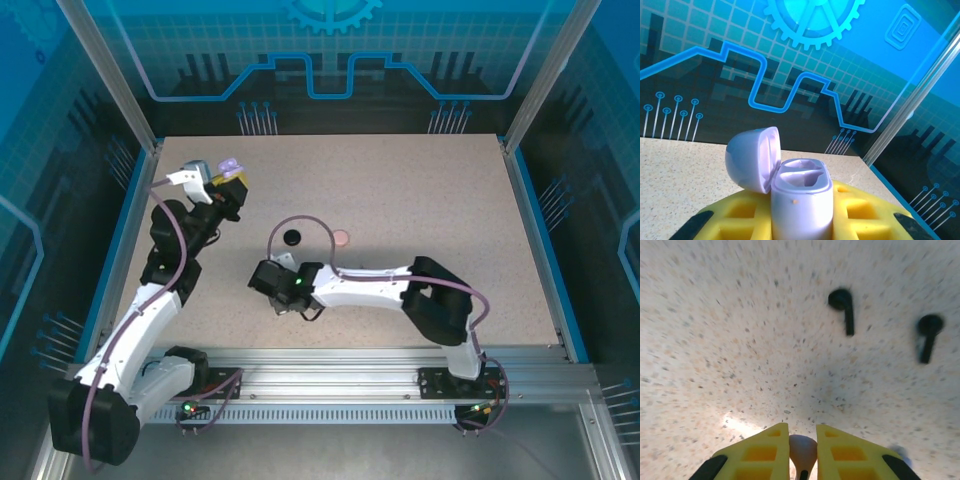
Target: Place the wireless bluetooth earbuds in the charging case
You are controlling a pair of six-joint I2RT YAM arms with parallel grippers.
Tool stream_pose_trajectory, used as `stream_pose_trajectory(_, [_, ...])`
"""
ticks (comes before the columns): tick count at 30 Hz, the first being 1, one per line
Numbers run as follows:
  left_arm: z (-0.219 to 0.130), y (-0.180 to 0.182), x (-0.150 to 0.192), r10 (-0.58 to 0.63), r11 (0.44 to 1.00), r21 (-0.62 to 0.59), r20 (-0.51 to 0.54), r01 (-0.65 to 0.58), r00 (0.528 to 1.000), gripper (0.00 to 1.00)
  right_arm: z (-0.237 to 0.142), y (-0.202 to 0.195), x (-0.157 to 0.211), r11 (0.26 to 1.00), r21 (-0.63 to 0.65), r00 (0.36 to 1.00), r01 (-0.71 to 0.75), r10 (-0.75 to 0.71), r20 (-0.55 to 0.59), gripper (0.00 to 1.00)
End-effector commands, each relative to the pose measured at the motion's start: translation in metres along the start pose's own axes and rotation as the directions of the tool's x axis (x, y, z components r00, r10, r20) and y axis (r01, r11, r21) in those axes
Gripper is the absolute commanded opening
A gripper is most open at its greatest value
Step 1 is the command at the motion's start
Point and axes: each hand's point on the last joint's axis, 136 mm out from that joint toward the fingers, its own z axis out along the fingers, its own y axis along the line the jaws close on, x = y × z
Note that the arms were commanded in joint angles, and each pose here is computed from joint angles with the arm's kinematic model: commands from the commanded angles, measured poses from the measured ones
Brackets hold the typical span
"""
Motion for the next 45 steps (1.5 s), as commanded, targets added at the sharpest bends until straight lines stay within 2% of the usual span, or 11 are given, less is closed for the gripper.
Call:
stream_pose_trajectory(1, [-0.005, -0.012, -0.004, 0.003, 0.997, 0.083, 0.049, -0.007, 0.999, 0.0, -0.028, -0.018, -0.036, 1.0, -0.016, 0.995, -0.009, 0.01, 0.095, 0.15])
stream_pose_trajectory(7, [-0.013, -0.019, 0.009, 0.031, 0.987, 0.155, 0.11, -0.048, 0.993, 0.0, -0.061, -0.052, -0.079, 0.999, -0.052, 0.985, -0.017, 0.026, 0.172, 0.15])
stream_pose_trajectory(13, [-0.016, -0.032, 0.031, 0.124, 0.969, 0.195, 0.16, -0.154, 0.979, 0.0, -0.089, -0.092, -0.117, 0.995, -0.084, 0.97, -0.047, 0.066, 0.236, 0.15])
stream_pose_trajectory(20, [-0.01, -0.054, 0.067, 0.24, 0.924, 0.256, 0.19, -0.284, 0.952, 0.0, -0.128, -0.119, -0.151, 0.989, -0.14, 0.943, -0.05, 0.092, 0.32, 0.15])
stream_pose_trajectory(24, [-0.008, -0.063, 0.076, 0.275, 0.896, 0.278, 0.264, -0.345, 0.925, 0.0, -0.156, -0.128, -0.166, 0.987, -0.155, 0.919, -0.037, 0.094, 0.382, 0.15])
stream_pose_trajectory(36, [0.006, -0.101, 0.086, 0.412, 0.784, 0.337, 0.346, -0.521, 0.843, 0.0, -0.22, -0.113, -0.192, 0.961, -0.263, 0.813, 0.088, 0.084, 0.576, 0.15])
stream_pose_trajectory(45, [0.011, -0.115, 0.087, 0.425, 0.746, 0.374, 0.37, -0.551, 0.826, 0.0, -0.254, -0.068, -0.194, 0.929, -0.244, 0.707, 0.28, -0.028, 0.706, 0.15])
